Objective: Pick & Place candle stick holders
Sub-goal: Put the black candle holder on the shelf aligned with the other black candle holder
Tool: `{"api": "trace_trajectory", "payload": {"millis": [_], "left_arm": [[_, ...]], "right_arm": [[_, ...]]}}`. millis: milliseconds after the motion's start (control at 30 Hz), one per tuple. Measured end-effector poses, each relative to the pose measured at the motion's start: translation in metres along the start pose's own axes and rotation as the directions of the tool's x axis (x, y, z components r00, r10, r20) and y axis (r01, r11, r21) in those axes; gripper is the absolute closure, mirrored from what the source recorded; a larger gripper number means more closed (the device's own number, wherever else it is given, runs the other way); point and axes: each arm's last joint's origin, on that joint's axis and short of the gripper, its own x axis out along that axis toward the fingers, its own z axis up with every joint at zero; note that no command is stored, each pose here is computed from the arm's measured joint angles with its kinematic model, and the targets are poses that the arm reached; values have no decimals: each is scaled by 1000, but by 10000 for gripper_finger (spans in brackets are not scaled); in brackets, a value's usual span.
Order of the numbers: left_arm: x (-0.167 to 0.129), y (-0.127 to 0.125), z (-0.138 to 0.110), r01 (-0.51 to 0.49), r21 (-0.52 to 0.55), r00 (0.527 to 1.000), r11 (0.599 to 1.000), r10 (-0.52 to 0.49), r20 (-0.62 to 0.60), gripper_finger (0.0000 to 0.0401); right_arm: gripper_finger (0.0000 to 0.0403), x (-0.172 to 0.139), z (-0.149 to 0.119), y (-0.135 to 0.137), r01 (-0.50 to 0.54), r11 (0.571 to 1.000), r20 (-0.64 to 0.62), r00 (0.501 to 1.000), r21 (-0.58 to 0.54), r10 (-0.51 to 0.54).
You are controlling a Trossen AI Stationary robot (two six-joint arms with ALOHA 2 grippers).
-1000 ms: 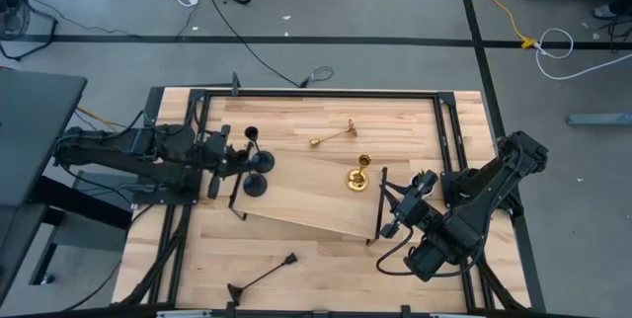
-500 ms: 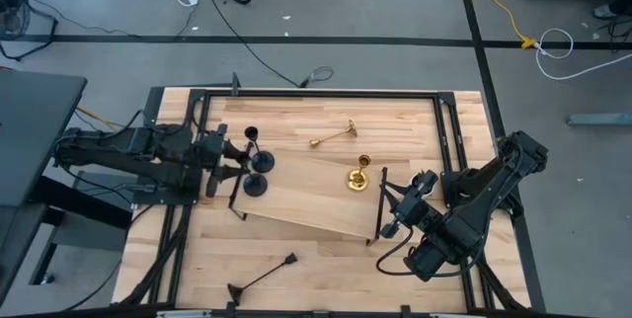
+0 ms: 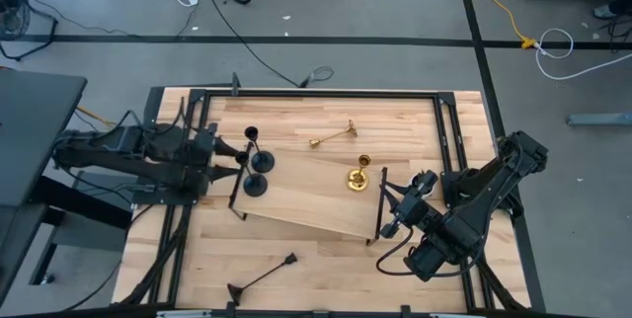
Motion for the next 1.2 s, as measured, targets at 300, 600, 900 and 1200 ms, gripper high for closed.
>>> {"api": "trace_trajectory", "payload": {"millis": [300,600,900,1200], "left_arm": [[-29,6,-14,-17,-185,1000,983,14,-20,183],[-20,1,-22,17,-387,982,922,-88,-167,183],[-14,-9,-24,36,-469,962,882,-158,-222,184],[-15,-27,-26,71,-560,946,826,-233,-224,184]], "right_arm": [[354,0,0,0,-2,1000,-5,1000,0,2],[354,0,0,0,-3,1000,-7,1000,-1,3],[354,0,0,0,-4,1000,-11,1000,-1,4],[354,0,-1,0,-6,1000,-16,1000,-3,6]]}}
